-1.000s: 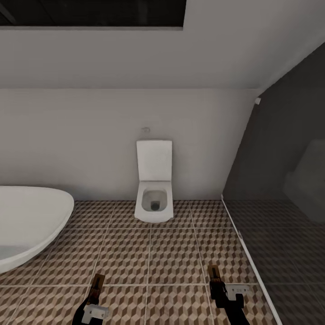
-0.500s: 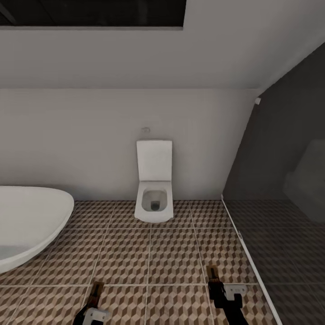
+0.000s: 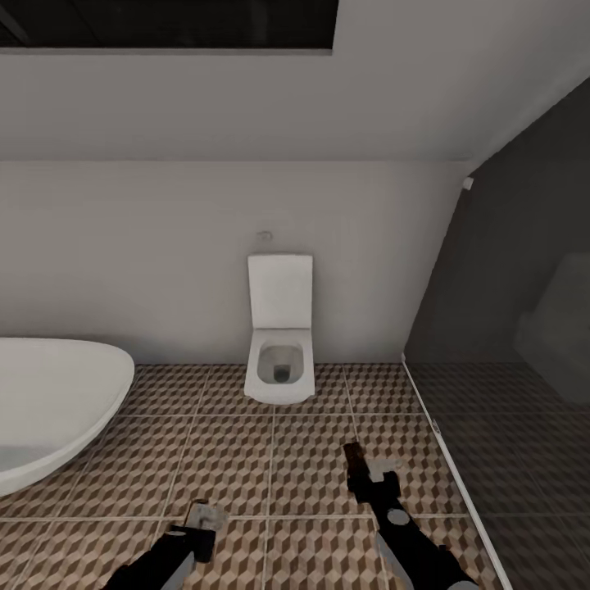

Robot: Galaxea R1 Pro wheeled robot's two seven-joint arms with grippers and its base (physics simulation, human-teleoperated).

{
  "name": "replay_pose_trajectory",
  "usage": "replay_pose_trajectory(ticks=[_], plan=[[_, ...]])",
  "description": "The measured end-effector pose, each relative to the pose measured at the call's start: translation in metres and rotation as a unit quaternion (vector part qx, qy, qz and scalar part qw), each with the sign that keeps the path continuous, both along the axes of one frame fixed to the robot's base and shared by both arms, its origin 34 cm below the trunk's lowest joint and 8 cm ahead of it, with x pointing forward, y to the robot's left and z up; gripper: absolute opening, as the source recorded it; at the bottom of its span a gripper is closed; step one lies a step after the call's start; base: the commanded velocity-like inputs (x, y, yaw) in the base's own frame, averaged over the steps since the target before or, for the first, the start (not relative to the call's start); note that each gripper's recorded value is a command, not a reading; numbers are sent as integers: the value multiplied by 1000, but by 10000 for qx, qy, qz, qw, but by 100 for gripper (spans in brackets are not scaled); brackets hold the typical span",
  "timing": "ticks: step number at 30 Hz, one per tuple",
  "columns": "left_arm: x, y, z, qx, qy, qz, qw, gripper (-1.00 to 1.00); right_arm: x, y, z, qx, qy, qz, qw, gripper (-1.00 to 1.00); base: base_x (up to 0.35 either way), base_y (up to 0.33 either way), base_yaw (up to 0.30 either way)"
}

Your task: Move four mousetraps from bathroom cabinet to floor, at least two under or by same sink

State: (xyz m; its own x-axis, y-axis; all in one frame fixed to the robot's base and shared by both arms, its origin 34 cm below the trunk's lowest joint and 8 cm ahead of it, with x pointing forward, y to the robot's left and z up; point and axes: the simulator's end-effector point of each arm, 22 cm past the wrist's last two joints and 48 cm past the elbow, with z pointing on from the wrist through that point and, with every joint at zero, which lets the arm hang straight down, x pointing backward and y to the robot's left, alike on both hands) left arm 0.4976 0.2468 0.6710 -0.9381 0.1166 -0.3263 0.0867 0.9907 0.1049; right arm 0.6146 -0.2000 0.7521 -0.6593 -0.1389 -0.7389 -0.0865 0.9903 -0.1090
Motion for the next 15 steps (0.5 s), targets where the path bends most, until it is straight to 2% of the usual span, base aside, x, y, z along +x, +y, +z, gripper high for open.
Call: replay_pose_trajectory(ticks=[2,4,6,9,11,13,15], plan=[[24,3,13,18,0,136,9999,-100,6,13,7,18,15,-39,10000,-100,0,0,0],[61,12,34,185,-47,261,9995,-100,6,35,10,88,167,-47,9998,-100,0,0,0],[84,24,49,423,-157,369,9983,-100,6,49,10,131,325,-27,9994,-100,0,0,0],[94,33,56,587,-206,456,9970,-100,5,65,11,201,430,4,9989,-100,0,0,0],[91,34,54,642,-153,474,9967,-100,4,71,11,234,468,20,9986,-100,0,0,0],[87,31,50,651,-156,491,9965,-100,2,75,10,252,499,32,9984,-100,0,0,0],[91,25,50,605,-304,503,9964,-100,1,75,9,252,518,36,9983,-100,0,0,0]])
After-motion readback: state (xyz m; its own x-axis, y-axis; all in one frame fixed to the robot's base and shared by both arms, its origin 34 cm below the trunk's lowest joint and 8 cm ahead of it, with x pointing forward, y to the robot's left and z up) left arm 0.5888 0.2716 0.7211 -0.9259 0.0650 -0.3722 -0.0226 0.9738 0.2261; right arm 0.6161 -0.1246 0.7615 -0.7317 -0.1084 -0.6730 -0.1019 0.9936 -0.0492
